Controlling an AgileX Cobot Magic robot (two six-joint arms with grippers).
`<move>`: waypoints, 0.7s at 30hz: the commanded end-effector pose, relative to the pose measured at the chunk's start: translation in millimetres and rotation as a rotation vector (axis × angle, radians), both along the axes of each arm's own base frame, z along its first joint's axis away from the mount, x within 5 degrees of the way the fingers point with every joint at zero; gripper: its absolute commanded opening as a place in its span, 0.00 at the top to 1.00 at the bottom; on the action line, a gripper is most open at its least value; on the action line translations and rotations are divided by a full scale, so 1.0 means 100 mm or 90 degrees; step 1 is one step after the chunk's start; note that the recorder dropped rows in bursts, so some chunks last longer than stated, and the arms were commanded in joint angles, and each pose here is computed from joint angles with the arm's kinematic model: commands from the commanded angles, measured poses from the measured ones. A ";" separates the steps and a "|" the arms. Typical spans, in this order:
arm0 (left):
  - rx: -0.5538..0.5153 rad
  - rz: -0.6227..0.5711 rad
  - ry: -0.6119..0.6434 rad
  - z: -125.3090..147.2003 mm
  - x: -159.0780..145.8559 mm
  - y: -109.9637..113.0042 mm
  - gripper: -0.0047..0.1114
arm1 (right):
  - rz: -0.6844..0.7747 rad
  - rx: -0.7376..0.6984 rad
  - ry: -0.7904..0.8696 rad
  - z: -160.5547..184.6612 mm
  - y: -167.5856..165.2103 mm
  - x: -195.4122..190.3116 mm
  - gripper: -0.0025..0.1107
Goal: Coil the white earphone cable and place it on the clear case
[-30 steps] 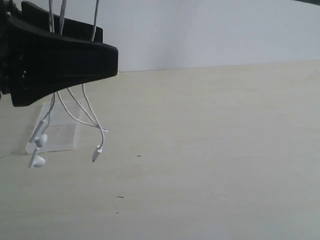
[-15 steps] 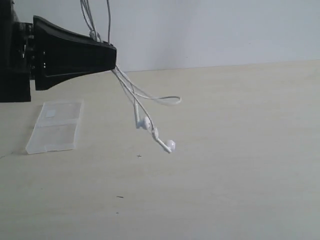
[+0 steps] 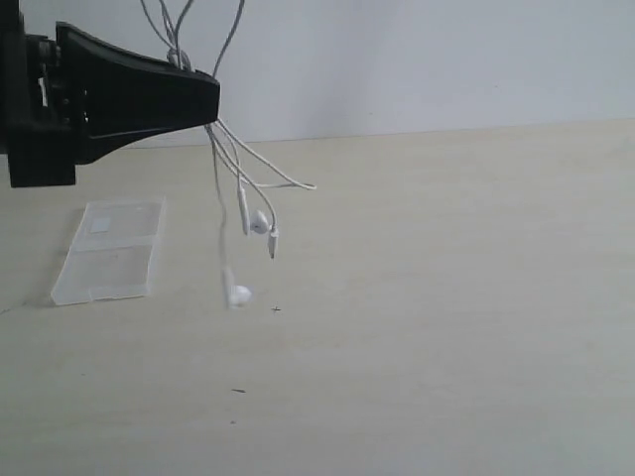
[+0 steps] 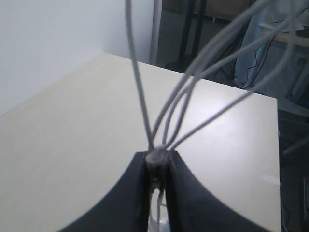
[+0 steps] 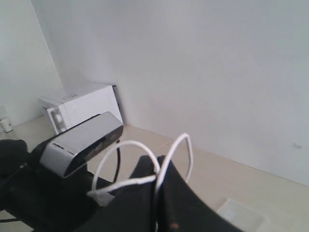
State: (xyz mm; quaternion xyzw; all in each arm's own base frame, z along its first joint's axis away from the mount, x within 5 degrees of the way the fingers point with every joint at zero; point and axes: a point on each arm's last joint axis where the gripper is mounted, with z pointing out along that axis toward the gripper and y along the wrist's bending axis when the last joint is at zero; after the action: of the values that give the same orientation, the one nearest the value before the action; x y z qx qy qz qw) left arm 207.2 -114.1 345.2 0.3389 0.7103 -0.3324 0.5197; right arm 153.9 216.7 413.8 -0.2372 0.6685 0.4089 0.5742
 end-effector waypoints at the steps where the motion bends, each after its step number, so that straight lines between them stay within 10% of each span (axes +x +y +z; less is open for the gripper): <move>1: 0.005 0.031 -0.030 0.08 -0.04 0.04 0.96 | -0.060 -0.073 0.015 -0.04 -0.15 0.00 0.98; 21: -0.034 0.083 -0.060 0.25 -0.14 0.11 0.96 | -0.085 -0.205 0.181 -0.44 -0.06 0.08 0.98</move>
State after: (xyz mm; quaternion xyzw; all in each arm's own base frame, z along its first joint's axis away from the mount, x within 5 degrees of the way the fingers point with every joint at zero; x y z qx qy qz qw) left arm 195.9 -102.3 365.9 0.3012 0.7015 -0.2902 0.5770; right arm 160.1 203.0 377.5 -0.2072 0.8102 0.2864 0.4676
